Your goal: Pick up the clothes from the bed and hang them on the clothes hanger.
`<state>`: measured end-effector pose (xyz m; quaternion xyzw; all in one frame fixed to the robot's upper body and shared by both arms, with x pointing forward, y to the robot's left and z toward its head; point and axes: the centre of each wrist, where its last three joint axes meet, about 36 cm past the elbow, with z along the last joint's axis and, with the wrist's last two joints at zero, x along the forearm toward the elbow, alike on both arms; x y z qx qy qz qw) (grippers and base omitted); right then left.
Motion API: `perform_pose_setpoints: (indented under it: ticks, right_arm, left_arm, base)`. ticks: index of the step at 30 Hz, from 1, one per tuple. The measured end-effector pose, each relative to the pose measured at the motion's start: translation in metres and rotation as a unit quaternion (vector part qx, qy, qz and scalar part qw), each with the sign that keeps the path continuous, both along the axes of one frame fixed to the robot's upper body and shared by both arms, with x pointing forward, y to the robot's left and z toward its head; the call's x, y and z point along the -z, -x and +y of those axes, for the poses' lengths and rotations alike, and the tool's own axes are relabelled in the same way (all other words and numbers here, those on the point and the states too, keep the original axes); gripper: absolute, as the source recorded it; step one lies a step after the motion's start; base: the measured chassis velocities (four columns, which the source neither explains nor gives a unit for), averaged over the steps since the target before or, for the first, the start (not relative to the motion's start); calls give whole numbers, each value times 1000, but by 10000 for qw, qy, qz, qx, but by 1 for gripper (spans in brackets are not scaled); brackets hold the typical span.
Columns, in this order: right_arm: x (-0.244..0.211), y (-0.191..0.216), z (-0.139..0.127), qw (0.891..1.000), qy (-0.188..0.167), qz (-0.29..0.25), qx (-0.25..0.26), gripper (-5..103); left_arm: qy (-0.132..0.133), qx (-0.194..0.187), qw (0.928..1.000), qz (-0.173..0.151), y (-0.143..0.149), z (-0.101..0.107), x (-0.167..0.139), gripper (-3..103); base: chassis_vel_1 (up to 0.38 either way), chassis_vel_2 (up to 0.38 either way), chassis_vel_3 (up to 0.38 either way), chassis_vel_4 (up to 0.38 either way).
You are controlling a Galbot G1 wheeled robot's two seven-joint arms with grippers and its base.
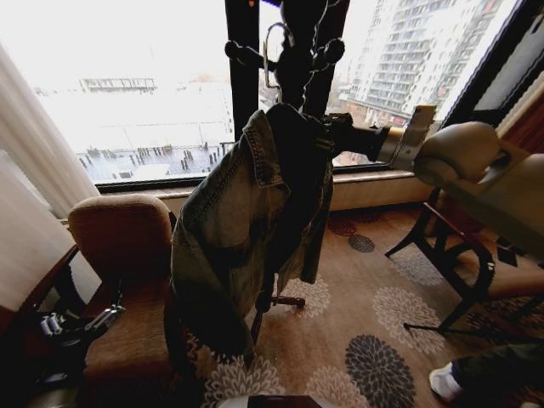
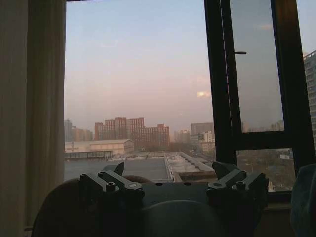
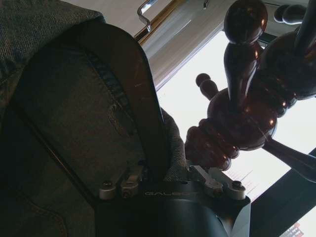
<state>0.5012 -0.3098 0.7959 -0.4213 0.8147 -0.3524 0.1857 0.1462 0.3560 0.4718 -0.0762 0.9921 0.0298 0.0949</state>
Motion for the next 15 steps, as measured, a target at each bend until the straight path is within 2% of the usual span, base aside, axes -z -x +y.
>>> perform_pose_setpoints:
  ticks: [15]
  right_arm:
    - [0,14,-27,9997,-13,-45,252,28]
  left_arm:
    - [0,0,10000,0,0,0,0,100]
  base:
    - [0,0,0,0]
